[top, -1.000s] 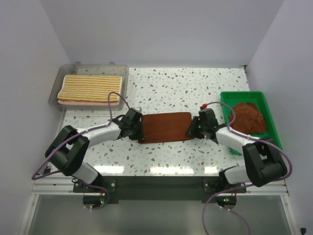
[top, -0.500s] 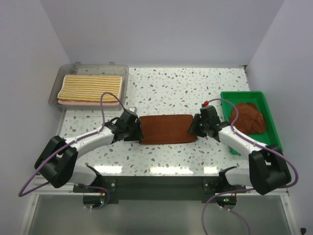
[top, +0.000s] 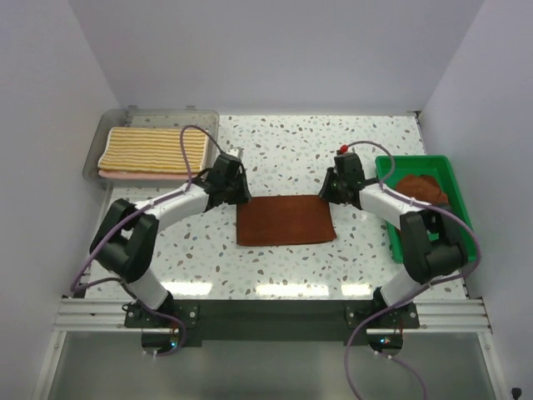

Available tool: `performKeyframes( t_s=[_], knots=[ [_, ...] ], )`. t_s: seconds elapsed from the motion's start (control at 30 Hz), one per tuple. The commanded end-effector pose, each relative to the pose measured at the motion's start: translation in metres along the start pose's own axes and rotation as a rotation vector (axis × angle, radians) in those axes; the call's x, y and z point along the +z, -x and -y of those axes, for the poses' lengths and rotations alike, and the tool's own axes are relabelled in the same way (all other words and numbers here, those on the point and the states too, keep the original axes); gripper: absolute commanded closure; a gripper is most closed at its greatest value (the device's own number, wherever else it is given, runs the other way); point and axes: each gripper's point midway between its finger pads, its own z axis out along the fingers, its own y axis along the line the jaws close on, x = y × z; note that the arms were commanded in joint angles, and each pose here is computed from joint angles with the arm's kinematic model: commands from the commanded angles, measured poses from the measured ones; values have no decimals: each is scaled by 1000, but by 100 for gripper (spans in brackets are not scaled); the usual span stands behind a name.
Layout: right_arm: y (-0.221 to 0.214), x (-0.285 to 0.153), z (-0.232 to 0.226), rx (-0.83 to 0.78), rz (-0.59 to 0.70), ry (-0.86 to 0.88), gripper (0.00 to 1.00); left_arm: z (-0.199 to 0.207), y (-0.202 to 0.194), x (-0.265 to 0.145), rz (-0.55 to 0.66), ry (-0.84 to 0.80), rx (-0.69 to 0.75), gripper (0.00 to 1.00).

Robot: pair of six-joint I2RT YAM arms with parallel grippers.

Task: Fold and stack the towels
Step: Neatly place the folded towel into the bin

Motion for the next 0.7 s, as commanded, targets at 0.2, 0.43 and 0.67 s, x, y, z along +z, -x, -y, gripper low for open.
performKeyframes(
  t_s=[0.2, 0.43, 0.67],
  knots=[
    [0, 45, 27, 0, -5, -74, 79, -26, -7, 54, -10, 48, 38, 74],
    [9, 26, 18, -93, -5, -49, 74, -16, 14, 27, 53, 22, 33, 62],
    [-1, -13, -41, -328, -20, 14, 45, -4, 62, -36, 171, -23, 34, 25]
  ],
)
